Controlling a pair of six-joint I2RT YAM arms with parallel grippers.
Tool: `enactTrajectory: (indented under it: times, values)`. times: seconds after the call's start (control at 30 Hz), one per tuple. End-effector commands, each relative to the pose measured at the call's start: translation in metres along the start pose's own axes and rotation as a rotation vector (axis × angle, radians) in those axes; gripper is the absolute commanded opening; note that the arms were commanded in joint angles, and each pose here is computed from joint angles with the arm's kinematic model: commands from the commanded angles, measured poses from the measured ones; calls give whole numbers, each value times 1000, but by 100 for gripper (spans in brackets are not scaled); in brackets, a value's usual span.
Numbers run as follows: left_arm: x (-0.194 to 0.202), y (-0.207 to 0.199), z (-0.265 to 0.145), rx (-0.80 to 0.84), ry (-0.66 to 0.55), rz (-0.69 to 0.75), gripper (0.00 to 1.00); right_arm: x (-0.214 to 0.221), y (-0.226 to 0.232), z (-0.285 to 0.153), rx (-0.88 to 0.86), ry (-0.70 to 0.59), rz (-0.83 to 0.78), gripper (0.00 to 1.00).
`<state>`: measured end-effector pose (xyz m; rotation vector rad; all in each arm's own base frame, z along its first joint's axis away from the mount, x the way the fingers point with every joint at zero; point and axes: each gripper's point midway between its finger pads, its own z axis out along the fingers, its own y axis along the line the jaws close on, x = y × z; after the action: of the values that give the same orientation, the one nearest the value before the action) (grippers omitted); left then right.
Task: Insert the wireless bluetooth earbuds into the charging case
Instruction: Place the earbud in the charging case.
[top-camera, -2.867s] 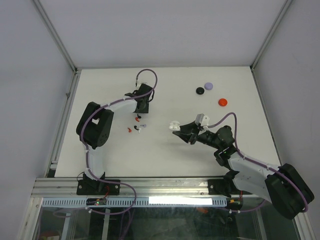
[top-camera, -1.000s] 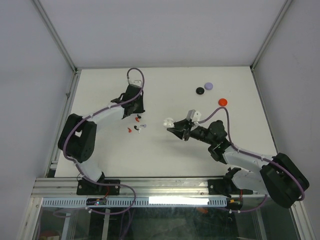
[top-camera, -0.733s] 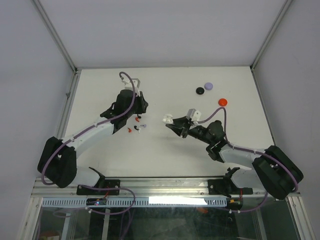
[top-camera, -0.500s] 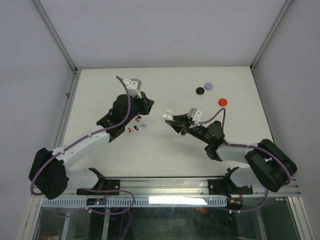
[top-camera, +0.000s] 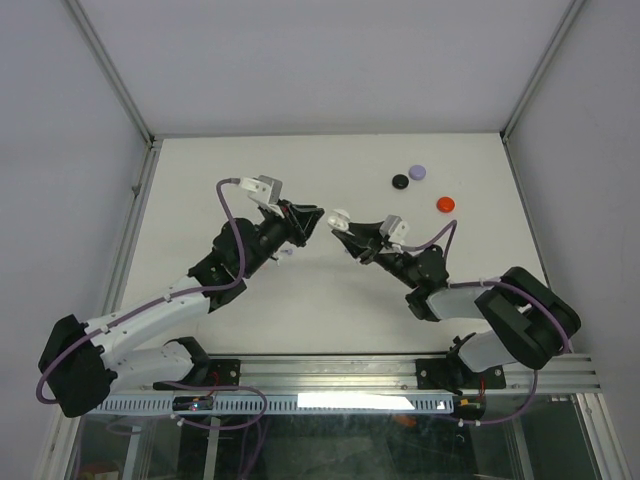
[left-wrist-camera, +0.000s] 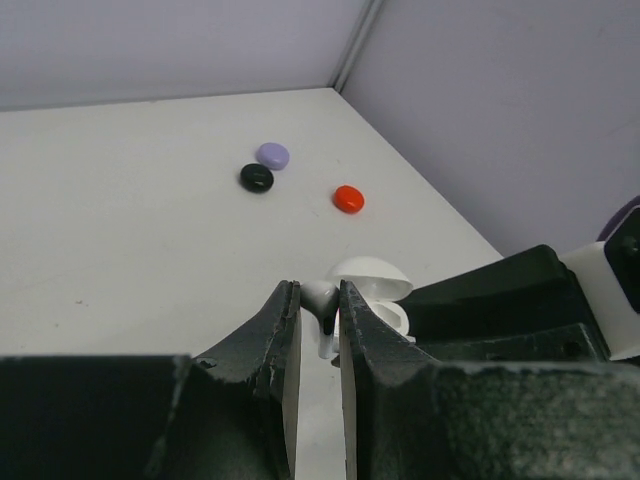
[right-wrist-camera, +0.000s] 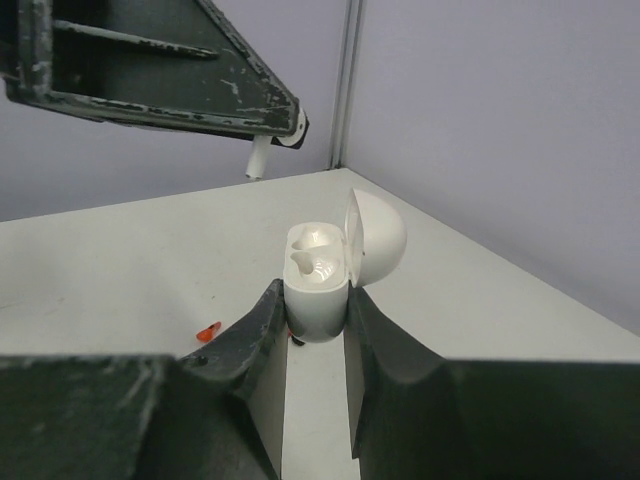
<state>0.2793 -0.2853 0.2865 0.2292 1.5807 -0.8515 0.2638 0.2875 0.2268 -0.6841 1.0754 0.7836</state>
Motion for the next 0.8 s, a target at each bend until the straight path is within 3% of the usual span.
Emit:
enactTrajectory:
  times: [0.0,0.77]
  values:
    - [-34,-24,-6,80,-162,-2,3,-42,-12,8,64,-161,-69,0]
    - [-8,-39,13,94,-177,119,4,-56,-4,4,58,-204,-60,0]
